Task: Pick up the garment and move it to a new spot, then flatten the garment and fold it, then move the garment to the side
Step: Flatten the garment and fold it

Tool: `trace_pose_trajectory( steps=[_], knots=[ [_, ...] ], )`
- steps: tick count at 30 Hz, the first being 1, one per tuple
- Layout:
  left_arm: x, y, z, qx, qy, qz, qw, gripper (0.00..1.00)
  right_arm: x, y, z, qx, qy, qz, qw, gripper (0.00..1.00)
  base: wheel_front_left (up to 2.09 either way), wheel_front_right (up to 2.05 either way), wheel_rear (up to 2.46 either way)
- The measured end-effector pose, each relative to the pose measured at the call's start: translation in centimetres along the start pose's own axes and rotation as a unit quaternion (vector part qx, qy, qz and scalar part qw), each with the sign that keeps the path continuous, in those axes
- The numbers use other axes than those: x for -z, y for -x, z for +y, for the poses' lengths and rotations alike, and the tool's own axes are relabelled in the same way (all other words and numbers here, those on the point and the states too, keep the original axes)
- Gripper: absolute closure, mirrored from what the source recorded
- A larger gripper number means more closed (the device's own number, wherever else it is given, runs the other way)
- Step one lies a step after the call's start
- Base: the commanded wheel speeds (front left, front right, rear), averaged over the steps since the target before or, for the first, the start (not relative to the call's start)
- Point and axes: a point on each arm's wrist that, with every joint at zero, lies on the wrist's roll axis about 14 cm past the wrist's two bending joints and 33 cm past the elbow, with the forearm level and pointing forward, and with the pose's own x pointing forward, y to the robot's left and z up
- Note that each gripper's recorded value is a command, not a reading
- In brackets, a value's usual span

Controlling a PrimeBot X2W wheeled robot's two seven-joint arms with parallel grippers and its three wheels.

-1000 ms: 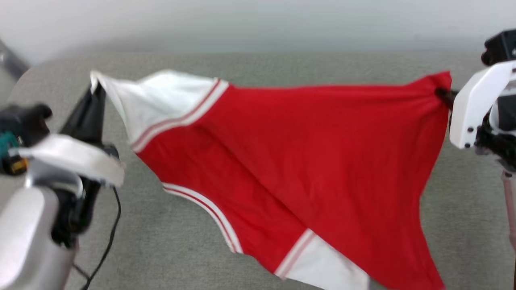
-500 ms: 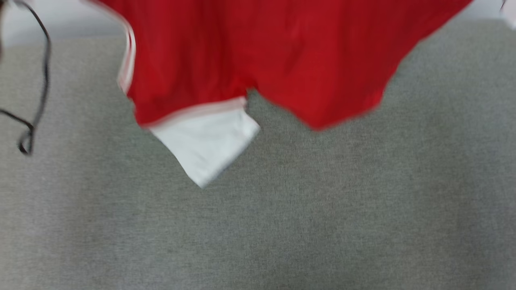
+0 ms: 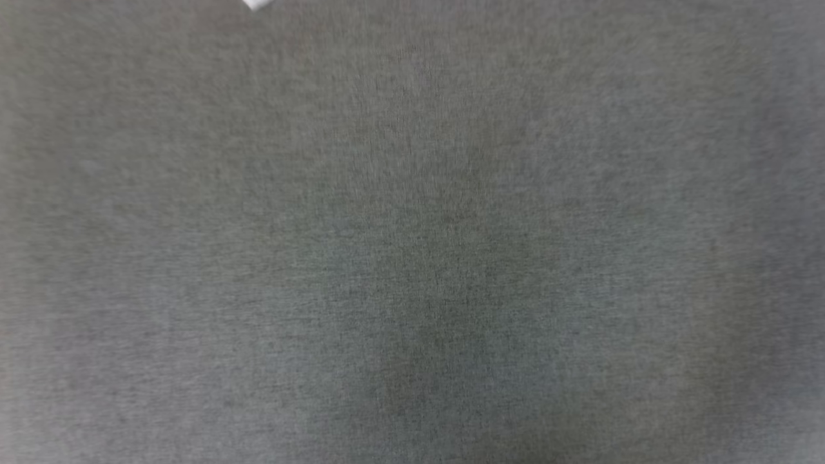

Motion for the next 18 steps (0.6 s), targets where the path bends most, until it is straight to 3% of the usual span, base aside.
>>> trace_pose_trajectory(
  steps=[9, 18],
  knots=[
    [11.1, -0.6, 0.8, -0.01, 0.01, 0.049, 0.999, 1.0, 7.8, -5.2, 1.8, -0.016, 0.007, 0.014, 1.0, 1.0, 0.0, 0.0, 0.0],
    [20.3, 2.1, 1.6, -0.027, 0.042, 0.119, 0.992, 1.0, 16.8, -6.4, 4.8, -0.049, -0.004, 0.081, 0.995, 1.0, 0.0, 0.0, 0.0]
  ],
)
